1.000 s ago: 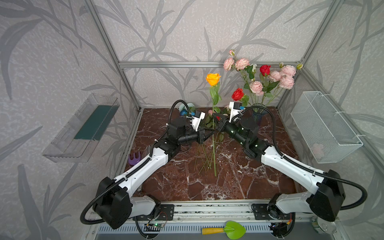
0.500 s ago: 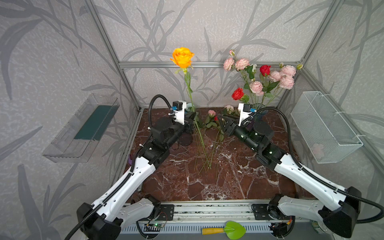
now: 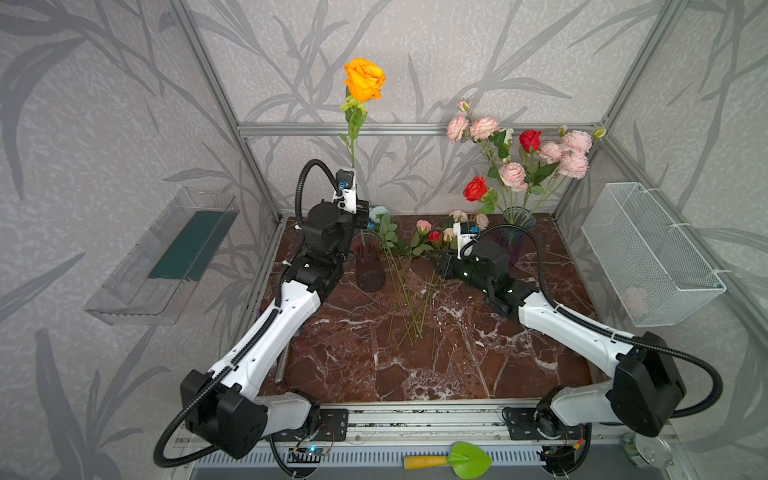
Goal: Arrange the flowers into the vase
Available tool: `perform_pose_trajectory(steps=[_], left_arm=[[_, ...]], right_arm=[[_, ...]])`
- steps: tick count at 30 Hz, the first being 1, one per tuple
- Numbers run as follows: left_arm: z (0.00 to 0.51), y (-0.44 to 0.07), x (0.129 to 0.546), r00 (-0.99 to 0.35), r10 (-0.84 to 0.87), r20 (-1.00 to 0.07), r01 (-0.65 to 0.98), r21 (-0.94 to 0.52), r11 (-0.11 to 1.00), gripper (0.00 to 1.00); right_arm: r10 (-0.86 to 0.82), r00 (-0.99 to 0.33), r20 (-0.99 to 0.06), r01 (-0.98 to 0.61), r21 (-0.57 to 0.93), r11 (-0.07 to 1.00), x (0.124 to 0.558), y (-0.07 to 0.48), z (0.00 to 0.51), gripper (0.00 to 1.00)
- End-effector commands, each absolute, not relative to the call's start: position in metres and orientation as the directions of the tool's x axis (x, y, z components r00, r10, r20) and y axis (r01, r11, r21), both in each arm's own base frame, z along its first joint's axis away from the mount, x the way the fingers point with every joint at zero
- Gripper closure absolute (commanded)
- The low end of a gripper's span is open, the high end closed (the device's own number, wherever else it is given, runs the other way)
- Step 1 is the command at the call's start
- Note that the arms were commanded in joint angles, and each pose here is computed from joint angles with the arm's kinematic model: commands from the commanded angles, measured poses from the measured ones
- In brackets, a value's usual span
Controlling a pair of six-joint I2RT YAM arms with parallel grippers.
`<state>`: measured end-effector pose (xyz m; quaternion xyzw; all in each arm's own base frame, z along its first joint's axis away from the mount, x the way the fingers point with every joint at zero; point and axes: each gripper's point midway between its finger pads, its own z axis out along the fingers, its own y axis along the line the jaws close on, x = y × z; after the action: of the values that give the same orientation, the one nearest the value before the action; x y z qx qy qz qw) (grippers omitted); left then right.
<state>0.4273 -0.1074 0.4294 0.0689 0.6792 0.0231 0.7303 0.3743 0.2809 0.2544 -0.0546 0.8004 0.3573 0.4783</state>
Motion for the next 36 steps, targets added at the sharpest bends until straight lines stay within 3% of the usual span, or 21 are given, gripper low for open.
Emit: perform_pose_trajectory(steps=[1, 13, 18, 30, 36], left_arm=[[0.425, -0.098, 0.436, 0.104, 0.072, -0.992, 0.061, 0.079, 0.995, 1.0], [0.333, -0.104, 0.457, -0.087, 0.038, -0.995, 0.104, 0.029, 0.994, 1.0], [0.311, -0.104, 0.456, -0.159, 0.061, -0.985, 0.111, 0.044, 0.993, 0.93], [0.287, -0.102, 0.448, -0.236, 0.076, -0.969, 0.114, 0.05, 0.992, 0.75], [0.303, -0.101, 0.436, -0.212, 0.05, -0.976, 0.121, 0.025, 0.992, 0.75]], right_arm=[[0.189, -0.561, -0.806, -0.479, 0.502, 0.72, 0.39, 0.299, 0.241, 0.57], [-0.156, -0.716, -0.68, -0.52, 0.371, 0.769, 0.427, 0.362, 0.116, 0.66], [-0.25, -0.716, -0.652, -0.543, 0.296, 0.785, 0.441, 0.38, 0.075, 0.67], [-0.283, -0.719, -0.635, -0.533, 0.241, 0.811, 0.47, 0.393, 0.039, 0.66], [-0.275, -0.71, -0.648, -0.518, 0.217, 0.827, 0.471, 0.386, 0.038, 0.67]])
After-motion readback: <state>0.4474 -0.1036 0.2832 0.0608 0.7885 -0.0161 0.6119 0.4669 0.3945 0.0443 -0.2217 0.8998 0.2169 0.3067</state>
